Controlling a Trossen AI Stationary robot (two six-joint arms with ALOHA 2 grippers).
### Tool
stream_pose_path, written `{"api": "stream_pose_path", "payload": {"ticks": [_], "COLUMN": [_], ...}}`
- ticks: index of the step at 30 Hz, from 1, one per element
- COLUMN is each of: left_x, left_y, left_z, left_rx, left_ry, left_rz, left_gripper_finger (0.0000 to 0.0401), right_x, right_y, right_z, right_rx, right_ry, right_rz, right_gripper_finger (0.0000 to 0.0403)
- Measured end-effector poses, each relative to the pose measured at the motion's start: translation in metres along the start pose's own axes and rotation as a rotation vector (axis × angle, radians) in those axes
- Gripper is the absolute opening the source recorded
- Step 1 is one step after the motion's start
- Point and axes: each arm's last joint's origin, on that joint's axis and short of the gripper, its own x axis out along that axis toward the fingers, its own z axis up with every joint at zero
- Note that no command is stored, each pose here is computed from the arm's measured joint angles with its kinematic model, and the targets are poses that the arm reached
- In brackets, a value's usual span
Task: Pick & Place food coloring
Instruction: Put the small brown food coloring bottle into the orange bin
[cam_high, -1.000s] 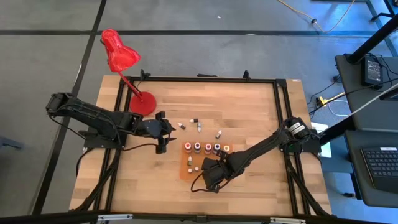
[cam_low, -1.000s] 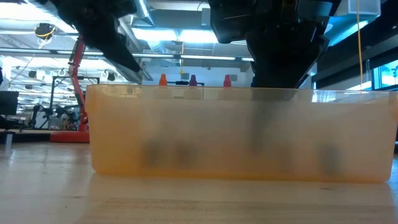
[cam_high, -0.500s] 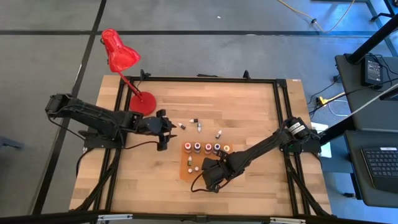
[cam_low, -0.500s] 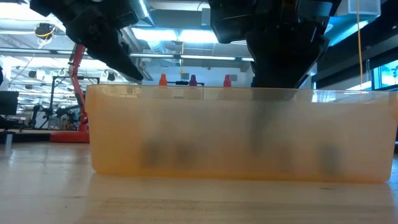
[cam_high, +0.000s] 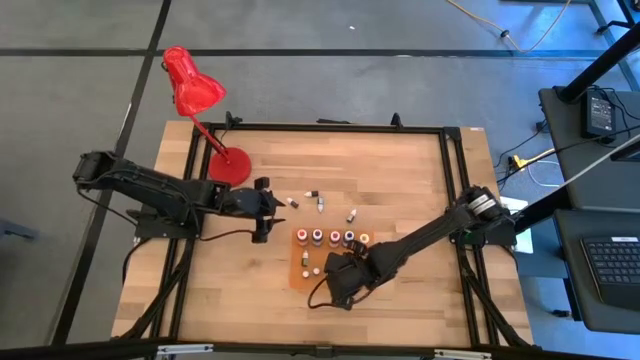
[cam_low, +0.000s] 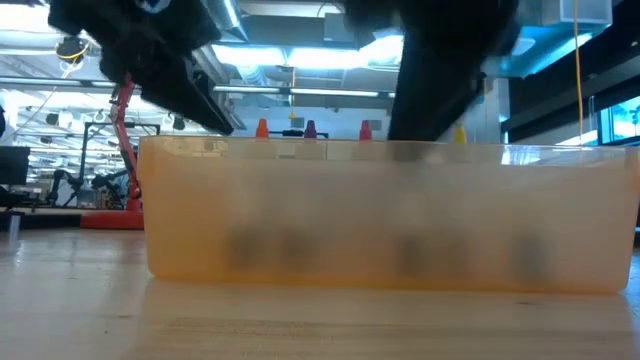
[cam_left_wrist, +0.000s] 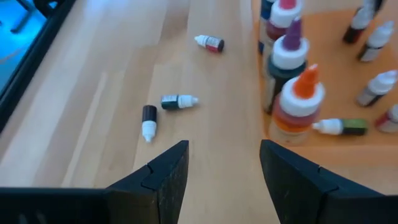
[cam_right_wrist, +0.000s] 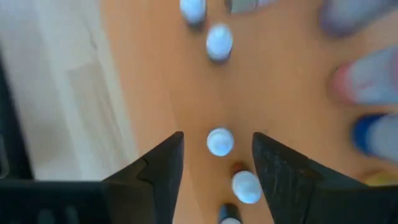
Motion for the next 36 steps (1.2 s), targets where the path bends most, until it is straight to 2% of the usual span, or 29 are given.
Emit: {"api": "stream_pose_path", "payload": {"ticks": [7,11,16,19,22,31,36], "left_x": [0.016,0.019,0.019,0.021,0.029,0.066,0.083], "left_y": [0.021,0.036,0.054,0.067,0.078,0.097,0.101], "left_z": [-0.032,-0.038,-0.040,-0.040,-0.046,-0.065,-0.082], "left_rx": [-0.034,-0.032,-0.017,-0.016,-0.045,-0.042,-0.045], "left_ry": [-0.076,-0.125,-0.243,-0.287,-0.269,-0.280,-0.223], "left_rz": [-0.040,-0.062,-0.161,-0.179,-0.154,-0.226,-0.219], "left_gripper_finger": [0.0191,0.0193,0.0192,0.0192,0.0193,0.0194,0.0191], "right_x": [-0.073,-0.112,-0.145,-0.149,-0.148,-0.130,-0.113], "right_y": [0.011,0.011,0.012,0.012,0.012,0.006,0.001], "right_z": [-0.022,-0.040,-0.053,-0.055,-0.055,-0.067,-0.076], "right_rx": [-0.116,-0.124,-0.105,-0.105,-0.105,-0.114,-0.084], "right_ry": [-0.141,-0.277,-0.394,-0.422,-0.422,-0.388,-0.391], "right_rz": [-0.065,-0.162,-0.157,-0.162,-0.164,-0.203,-0.185], "right_gripper_finger": [0.0196,0.0196,0.0196,0.0196,0.0196,0.0196,0.0196]}}
